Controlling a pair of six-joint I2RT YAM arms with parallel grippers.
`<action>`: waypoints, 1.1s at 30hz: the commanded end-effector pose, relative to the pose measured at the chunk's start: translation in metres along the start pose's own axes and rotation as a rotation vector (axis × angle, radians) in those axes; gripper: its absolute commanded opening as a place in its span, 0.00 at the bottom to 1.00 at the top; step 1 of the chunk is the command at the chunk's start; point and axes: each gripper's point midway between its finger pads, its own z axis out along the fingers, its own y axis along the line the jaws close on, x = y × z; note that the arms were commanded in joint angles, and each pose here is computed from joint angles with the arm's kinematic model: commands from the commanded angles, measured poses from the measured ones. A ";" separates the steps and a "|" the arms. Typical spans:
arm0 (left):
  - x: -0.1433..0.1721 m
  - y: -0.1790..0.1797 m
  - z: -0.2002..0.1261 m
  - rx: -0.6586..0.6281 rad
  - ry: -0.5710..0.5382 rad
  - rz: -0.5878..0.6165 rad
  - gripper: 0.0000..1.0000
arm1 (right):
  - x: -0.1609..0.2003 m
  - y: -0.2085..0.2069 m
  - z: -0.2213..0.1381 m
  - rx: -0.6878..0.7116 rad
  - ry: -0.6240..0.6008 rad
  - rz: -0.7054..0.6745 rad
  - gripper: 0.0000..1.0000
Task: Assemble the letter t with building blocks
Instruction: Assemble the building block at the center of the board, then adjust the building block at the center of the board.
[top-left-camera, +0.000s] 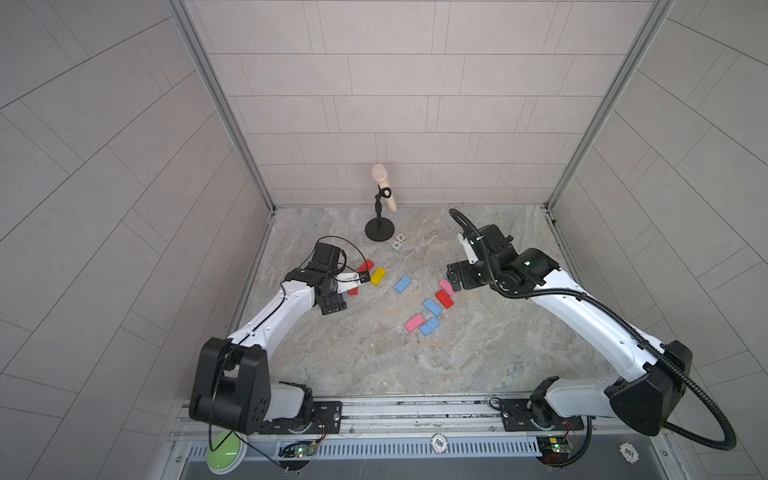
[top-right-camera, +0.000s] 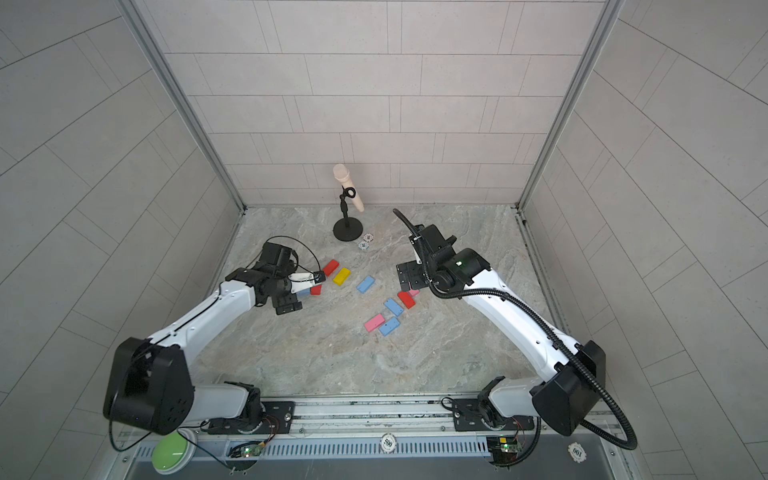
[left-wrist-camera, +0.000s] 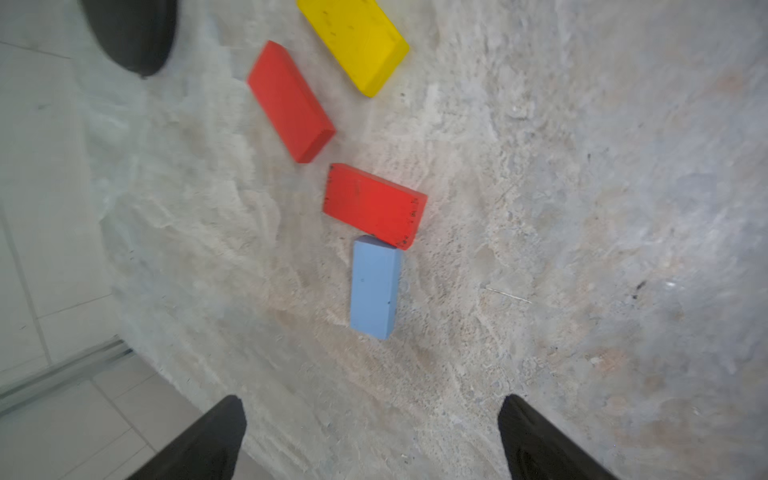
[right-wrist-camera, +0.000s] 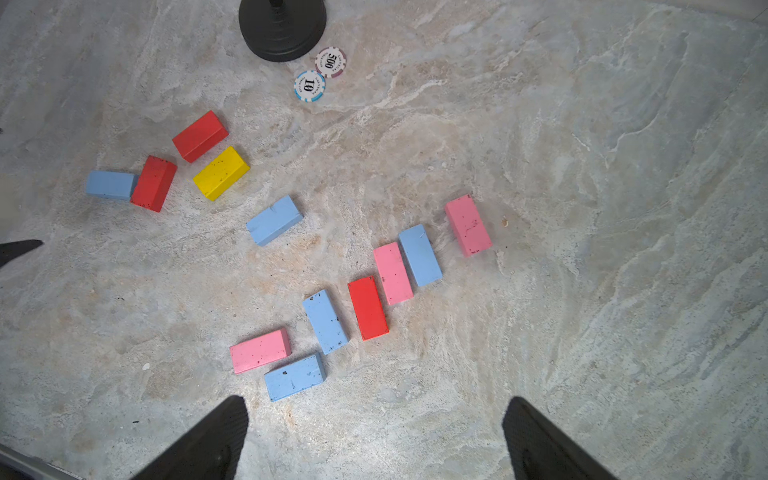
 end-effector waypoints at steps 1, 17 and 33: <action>-0.004 0.006 -0.018 -0.059 -0.054 -0.163 1.00 | -0.003 -0.009 -0.013 0.027 -0.044 0.028 1.00; 0.042 0.039 -0.040 0.015 0.039 -1.499 0.72 | 0.005 -0.016 -0.014 0.048 -0.047 0.056 1.00; 0.067 -0.013 0.065 0.161 0.426 -1.779 0.00 | 0.009 -0.012 -0.007 0.037 -0.006 0.075 1.00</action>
